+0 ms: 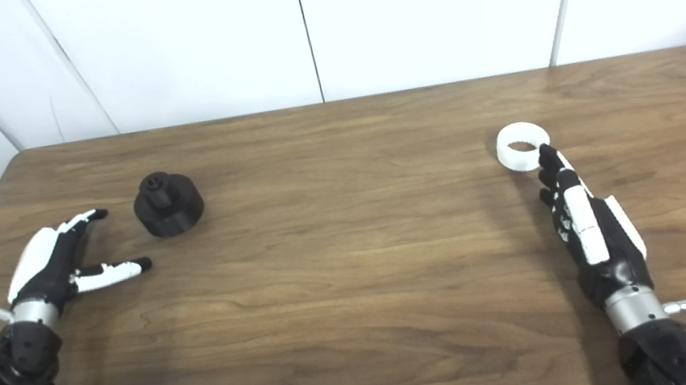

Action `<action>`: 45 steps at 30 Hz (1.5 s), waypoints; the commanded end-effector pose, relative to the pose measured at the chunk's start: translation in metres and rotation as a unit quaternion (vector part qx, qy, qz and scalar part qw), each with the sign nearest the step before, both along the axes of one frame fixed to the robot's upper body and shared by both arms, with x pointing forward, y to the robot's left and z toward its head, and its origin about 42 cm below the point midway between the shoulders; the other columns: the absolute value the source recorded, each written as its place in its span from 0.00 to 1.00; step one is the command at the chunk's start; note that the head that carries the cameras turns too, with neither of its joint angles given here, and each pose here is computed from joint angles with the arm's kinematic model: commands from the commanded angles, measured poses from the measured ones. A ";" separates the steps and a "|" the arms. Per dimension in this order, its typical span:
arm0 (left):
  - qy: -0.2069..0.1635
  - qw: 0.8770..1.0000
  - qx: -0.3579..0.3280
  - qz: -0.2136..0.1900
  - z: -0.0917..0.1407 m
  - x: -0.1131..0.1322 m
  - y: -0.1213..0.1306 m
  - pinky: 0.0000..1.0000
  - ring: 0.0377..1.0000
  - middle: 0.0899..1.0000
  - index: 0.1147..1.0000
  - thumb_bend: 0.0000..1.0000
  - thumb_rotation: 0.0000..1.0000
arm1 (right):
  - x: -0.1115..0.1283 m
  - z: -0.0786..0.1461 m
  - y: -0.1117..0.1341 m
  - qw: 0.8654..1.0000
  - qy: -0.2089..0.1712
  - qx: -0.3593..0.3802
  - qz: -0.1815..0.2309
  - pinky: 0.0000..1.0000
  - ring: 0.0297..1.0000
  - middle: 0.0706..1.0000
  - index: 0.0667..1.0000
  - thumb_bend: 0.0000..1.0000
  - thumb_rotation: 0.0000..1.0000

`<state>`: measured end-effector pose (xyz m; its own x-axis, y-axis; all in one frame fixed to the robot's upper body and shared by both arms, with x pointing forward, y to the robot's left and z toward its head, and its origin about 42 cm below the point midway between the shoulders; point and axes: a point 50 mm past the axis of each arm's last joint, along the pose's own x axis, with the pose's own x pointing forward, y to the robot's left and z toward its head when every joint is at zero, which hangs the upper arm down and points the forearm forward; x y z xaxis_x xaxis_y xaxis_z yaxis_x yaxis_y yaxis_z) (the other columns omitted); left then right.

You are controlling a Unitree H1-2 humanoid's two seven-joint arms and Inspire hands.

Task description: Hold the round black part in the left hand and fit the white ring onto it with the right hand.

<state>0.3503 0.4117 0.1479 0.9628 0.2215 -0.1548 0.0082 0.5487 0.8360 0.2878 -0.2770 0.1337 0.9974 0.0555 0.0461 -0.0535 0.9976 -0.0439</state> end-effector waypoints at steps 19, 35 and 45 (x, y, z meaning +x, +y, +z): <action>-0.009 1.000 0.003 -0.014 0.036 0.030 -0.013 0.94 1.00 0.98 0.87 0.94 0.39 | 0.002 0.016 0.001 0.999 -0.034 -0.013 -0.001 1.00 1.00 0.97 0.97 0.61 1.00; -0.015 0.999 0.014 -0.047 0.040 0.049 -0.033 0.95 1.00 0.97 0.87 0.96 0.37 | 0.000 0.014 0.003 0.999 -0.035 -0.014 -0.002 1.00 1.00 0.97 0.97 0.60 1.00; -0.013 0.998 0.016 -0.058 0.037 0.054 -0.045 0.94 1.00 0.97 0.87 0.96 0.31 | -0.003 0.013 0.001 0.999 -0.032 -0.020 -0.008 1.00 1.00 0.97 0.97 0.61 1.00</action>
